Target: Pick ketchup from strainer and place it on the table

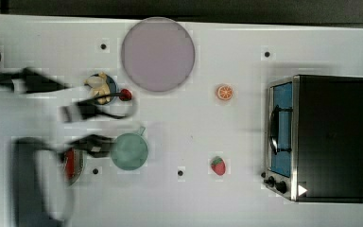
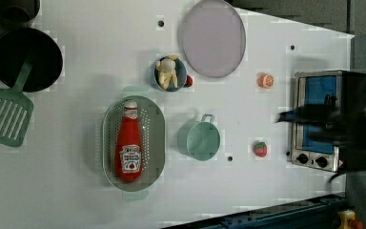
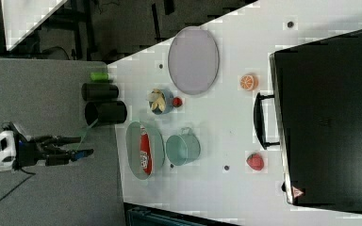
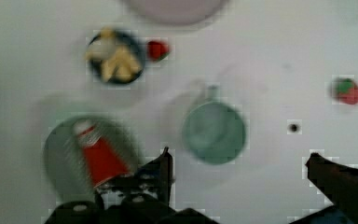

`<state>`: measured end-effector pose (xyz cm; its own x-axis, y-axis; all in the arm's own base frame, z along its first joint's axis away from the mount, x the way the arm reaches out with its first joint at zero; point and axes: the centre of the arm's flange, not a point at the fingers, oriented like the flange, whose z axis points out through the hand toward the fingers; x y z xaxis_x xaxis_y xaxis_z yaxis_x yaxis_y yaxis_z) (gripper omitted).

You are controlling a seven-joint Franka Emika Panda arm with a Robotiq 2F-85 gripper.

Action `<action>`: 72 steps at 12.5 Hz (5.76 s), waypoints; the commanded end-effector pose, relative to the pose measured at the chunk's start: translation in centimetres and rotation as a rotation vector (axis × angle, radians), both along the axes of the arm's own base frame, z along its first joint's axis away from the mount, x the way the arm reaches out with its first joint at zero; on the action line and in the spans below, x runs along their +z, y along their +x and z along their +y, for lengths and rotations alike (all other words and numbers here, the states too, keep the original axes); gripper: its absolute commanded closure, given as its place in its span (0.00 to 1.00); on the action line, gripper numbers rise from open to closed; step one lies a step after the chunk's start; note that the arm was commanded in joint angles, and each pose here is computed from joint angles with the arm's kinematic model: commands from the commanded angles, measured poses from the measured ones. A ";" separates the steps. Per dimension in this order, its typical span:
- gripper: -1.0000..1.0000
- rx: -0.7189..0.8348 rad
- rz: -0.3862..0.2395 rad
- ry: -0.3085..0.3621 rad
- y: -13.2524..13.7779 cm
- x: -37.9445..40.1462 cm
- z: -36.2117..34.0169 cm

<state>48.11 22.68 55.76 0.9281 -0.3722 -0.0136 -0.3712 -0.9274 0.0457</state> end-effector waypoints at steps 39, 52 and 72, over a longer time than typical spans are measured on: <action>0.40 0.128 -0.088 0.269 -6.5 -24.7 17.6; 0.40 -0.004 -0.058 0.187 7.9 -9.5 -3.5; 0.40 -0.320 0.105 0.110 3.0 -32.4 -26.0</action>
<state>50.46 -2.19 22.71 0.7379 -0.6453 -0.1979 -0.6521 -0.7572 0.0377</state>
